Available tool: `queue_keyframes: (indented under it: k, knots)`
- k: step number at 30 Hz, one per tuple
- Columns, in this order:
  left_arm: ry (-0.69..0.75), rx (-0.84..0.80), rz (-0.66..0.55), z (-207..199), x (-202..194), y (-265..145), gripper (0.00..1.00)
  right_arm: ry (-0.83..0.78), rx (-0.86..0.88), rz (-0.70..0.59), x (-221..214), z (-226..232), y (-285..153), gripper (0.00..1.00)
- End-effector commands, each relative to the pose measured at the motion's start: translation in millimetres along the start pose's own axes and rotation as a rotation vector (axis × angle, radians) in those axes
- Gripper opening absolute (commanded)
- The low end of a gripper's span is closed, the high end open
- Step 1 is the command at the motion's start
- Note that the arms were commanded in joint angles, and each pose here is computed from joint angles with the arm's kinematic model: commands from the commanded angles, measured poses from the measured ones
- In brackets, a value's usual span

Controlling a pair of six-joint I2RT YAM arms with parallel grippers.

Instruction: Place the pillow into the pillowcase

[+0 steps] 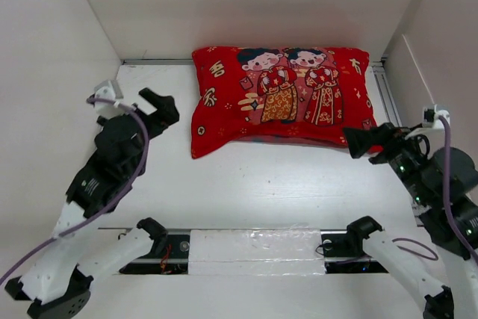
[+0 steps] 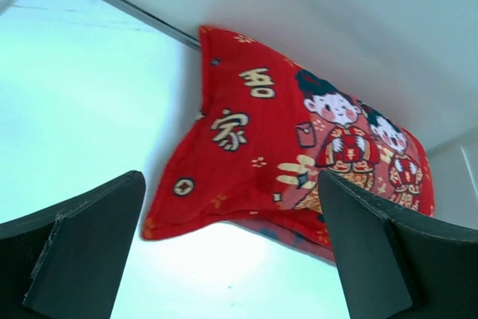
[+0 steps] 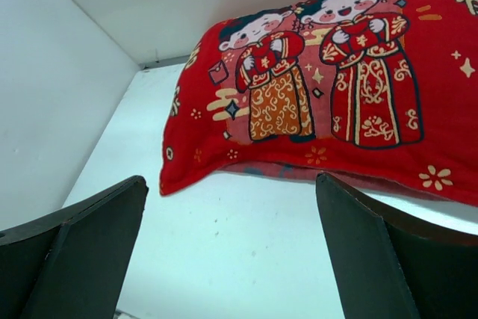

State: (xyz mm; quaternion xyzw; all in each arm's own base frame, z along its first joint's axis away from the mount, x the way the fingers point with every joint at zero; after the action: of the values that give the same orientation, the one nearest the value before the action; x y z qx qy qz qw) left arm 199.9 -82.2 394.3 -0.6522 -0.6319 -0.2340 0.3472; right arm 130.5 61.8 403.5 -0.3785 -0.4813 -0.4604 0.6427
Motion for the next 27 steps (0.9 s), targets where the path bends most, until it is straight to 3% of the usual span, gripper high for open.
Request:
queue_keyframes:
  k: [1, 12, 27]
  knots:
    - [0.079, 0.134, -0.03, 45, -2, -17, 1.0, -0.044, -0.029, 0.006, 5, -7, -32, 1.0]
    - [0.051, 0.244, -0.044, 92, 19, -69, 1.0, -0.092, -0.079, 0.023, 5, -24, -80, 1.0]
    - [-0.032, 0.2, -0.079, 99, 42, -100, 1.0, -0.085, -0.122, -0.024, 20, -32, -103, 1.0]
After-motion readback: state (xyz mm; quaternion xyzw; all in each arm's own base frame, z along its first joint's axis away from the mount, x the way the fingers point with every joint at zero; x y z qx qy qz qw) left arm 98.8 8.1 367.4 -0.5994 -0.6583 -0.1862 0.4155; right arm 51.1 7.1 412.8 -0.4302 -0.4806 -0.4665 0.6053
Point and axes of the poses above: each gripper's point midway between its finger pads, its own y axis out along the fingers, its own z axis along the line the jaws close on, x = y × z, the point moved 6 cm from there along -y, back along the fingers, and after that the axes turned 11 degrees about -y, right-handed, at the moved point
